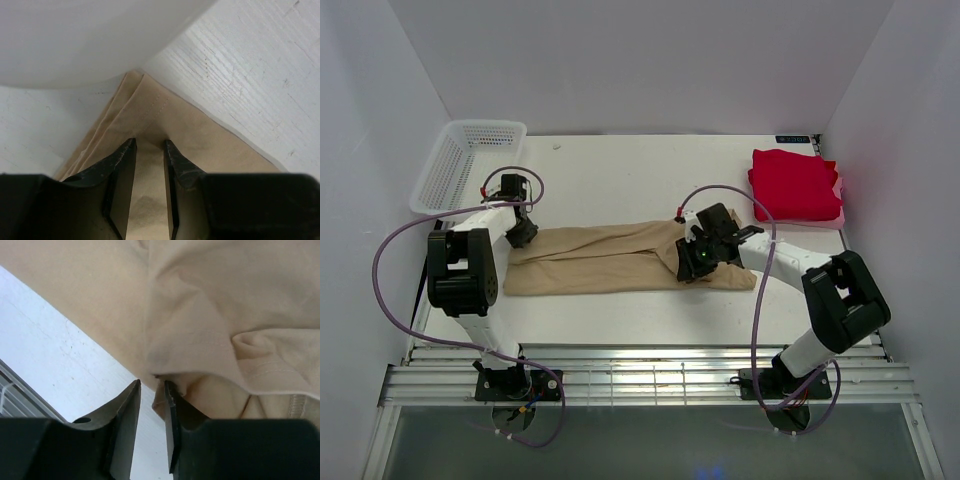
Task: Fold and stack the t-shirts
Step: Fold the tshirt
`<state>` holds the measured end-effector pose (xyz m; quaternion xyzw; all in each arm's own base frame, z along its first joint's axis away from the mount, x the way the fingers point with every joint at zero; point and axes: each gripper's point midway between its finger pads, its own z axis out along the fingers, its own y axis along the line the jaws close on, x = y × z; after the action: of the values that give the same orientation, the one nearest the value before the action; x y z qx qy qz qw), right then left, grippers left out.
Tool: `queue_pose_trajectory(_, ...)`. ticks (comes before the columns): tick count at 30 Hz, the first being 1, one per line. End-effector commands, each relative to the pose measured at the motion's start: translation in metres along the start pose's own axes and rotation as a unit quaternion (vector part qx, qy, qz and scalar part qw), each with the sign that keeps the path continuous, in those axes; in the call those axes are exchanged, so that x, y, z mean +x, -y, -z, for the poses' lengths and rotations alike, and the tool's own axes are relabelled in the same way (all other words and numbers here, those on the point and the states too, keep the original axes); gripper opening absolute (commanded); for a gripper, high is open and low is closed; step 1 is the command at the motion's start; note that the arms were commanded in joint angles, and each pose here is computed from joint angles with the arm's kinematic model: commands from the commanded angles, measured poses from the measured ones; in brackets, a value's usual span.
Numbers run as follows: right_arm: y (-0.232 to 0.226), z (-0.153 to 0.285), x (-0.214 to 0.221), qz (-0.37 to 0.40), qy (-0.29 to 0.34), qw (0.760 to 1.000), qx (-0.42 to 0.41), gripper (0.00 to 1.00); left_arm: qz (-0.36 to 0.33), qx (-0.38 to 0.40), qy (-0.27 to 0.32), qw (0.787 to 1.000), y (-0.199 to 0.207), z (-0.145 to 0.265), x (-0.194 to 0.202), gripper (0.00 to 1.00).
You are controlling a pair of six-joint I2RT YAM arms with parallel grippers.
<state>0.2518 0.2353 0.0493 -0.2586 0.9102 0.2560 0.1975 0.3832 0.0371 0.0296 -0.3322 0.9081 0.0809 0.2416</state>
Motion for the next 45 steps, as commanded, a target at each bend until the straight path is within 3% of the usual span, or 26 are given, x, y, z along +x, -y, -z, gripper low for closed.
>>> queue_pose_trajectory(1,-0.014,0.01,-0.011,0.008,0.027,1.0,-0.006,0.34,0.003,0.021,0.028,0.999,0.002,0.02,-0.013,0.39)
queue_pose_trajectory(2,-0.017,0.012,-0.013,0.009,0.031,0.999,-0.008,0.49,0.002,0.021,0.028,0.999,0.002,0.02,-0.012,0.39)
queue_pose_trajectory(7,-0.025,0.034,-0.039,0.018,0.087,0.996,0.001,0.51,0.004,0.021,0.027,0.999,-0.001,0.022,-0.009,0.39)
queue_pose_trajectory(12,-0.006,0.035,-0.053,0.018,0.104,0.993,0.057,0.47,0.005,0.025,0.025,0.999,0.0,0.023,-0.008,0.39)
queue_pose_trajectory(20,0.009,0.012,-0.044,-0.008,0.07,0.994,0.078,0.44,0.0,0.023,0.038,0.999,-0.003,0.029,-0.014,0.39)
queue_pose_trajectory(24,0.005,0.005,-0.042,-0.01,0.062,0.996,0.063,0.43,-0.001,0.022,0.038,0.999,-0.004,0.029,-0.014,0.39)
queue_pose_trajectory(28,-0.005,0.009,-0.048,-0.004,0.079,0.996,0.042,0.31,-0.001,0.022,0.037,0.999,-0.004,0.028,-0.012,0.39)
queue_pose_trajectory(45,-0.065,-0.002,-0.034,0.029,0.049,0.997,-0.049,0.27,0.003,0.029,0.028,0.999,0.002,0.023,-0.009,0.38)
